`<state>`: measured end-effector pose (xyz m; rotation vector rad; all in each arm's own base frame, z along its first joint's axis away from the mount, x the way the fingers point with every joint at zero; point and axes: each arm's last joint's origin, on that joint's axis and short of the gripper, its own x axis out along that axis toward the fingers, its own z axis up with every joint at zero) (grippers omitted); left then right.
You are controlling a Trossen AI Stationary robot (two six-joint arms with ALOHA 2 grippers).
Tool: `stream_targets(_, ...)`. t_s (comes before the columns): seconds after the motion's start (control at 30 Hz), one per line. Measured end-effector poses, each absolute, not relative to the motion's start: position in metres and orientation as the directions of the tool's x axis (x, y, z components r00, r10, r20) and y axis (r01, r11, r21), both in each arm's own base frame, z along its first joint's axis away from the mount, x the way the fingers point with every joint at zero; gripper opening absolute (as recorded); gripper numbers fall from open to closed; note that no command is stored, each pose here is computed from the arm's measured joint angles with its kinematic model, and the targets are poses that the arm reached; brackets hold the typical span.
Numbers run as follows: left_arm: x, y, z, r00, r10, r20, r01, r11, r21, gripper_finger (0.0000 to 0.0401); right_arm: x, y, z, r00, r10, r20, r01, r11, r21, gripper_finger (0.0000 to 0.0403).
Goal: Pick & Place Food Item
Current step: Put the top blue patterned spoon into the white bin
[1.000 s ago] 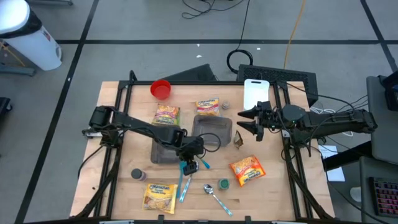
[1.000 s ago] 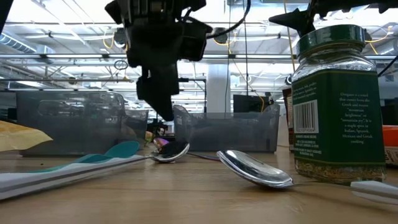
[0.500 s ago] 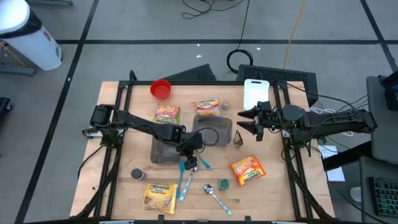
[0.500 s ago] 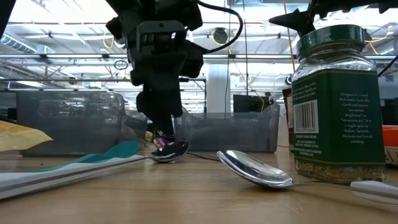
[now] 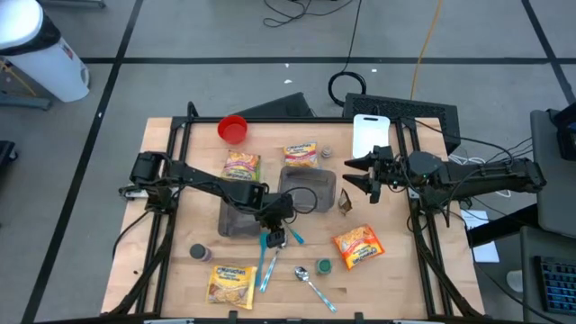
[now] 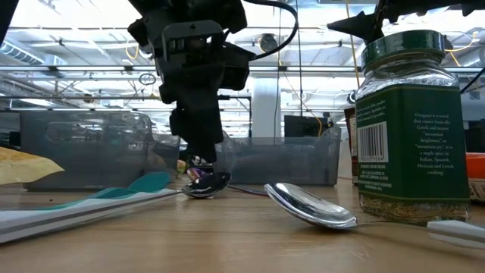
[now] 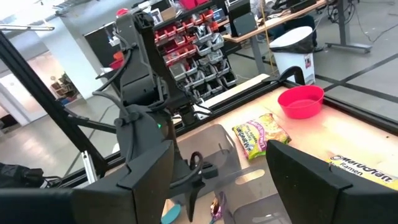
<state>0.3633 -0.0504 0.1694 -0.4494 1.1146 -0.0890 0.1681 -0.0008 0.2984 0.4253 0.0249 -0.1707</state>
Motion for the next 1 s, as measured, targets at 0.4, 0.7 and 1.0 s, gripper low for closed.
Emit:
stream_targets(0.4,0.370,-0.052,0.151,0.426,-0.324,-0.844,-0.169,0.889,-0.427,0.0228,0.168,-0.001,0.298,0.985,-0.159,-0.060,0.170,0.897,0.408,0.0249)
stream_targets(0.7,0.370,-0.055,0.146,0.406,-0.331,-0.852,-0.163,0.891,-0.423,0.0227,0.168,-0.001,0.298,0.985,-0.158,-0.063,0.170,0.897,0.408,0.0249)
stream_targets(1.0,0.367,-0.066,0.145,0.384,-0.323,-0.865,-0.138,0.906,-0.400,0.0227,0.168,-0.001,0.298,0.985,-0.158,-0.067,0.172,0.898,0.406,0.0249)
